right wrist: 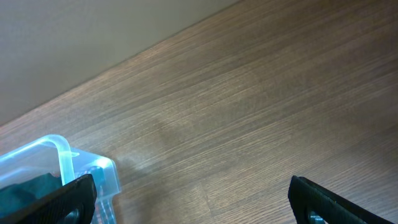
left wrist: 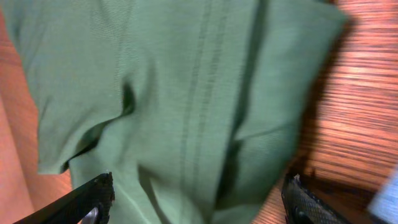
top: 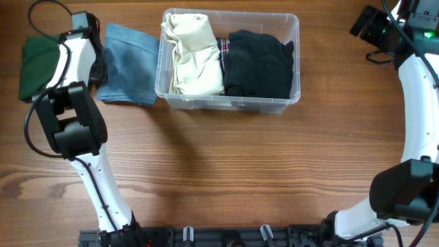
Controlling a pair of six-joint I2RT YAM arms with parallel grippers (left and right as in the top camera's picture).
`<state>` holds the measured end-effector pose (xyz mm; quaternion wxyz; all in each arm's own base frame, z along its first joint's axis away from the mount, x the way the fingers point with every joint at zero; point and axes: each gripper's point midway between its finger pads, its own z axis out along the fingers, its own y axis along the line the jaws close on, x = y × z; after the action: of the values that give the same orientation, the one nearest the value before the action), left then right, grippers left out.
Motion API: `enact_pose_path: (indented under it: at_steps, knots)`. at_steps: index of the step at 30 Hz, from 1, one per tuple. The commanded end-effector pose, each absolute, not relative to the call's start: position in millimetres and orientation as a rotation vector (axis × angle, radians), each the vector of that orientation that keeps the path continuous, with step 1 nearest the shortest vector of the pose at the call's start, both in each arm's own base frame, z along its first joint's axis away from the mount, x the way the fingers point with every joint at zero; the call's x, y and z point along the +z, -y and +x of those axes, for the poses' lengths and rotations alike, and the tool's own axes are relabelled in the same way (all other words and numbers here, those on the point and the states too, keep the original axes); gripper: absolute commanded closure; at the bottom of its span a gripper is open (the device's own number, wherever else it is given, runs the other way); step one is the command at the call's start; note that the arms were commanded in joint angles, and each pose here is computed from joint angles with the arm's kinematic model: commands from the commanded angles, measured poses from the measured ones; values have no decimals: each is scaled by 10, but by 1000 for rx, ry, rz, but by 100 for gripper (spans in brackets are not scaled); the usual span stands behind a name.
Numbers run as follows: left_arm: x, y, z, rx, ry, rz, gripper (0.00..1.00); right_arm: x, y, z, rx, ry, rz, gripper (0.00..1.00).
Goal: Pack container
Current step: 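Lower the left gripper and grasp the dark-green garment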
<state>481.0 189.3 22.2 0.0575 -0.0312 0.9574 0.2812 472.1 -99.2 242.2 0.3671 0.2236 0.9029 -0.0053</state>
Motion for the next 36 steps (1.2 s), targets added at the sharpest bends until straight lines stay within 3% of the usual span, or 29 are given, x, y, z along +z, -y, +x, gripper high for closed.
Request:
enact_pose_path:
  at_steps: [1, 6, 9, 11, 13, 16, 18, 29, 36]
  knots:
    - [-24, -2169, 4623, 897, -2969, -144, 13, 2326, 971, 4733, -1, -2337, 590, 0]
    - [-17, -2332, 4588, 901, -2956, -201, 14, 2326, 971, 4733, -1, -2337, 590, 0]
    - [-11, -2348, 4612, 901, -2943, -209, 22, 2326, 972, 4733, -1, -2337, 590, 0]
    - [-12, -2341, 4634, 895, -2934, -213, 34, 2326, 971, 4733, -1, -2337, 590, 0]
    - [-12, -2324, 4652, 889, -2923, -236, 58, 2326, 971, 4733, -1, -2337, 590, 0]
    - [-18, -2297, 4666, 874, -2914, -261, 84, 2326, 971, 4733, -1, -2337, 590, 0]
    - [-18, -2293, 4669, 872, -2909, -279, 96, 2326, 972, 4733, -1, -2337, 590, 0]
    - [7, -2280, 4664, 860, -2882, -391, 96, 2326, 971, 4733, -1, -2337, 590, 0]
    - [501, -2163, 4849, 803, -2803, -489, 96, 2326, 972, 4733, -1, -2337, 590, 0]
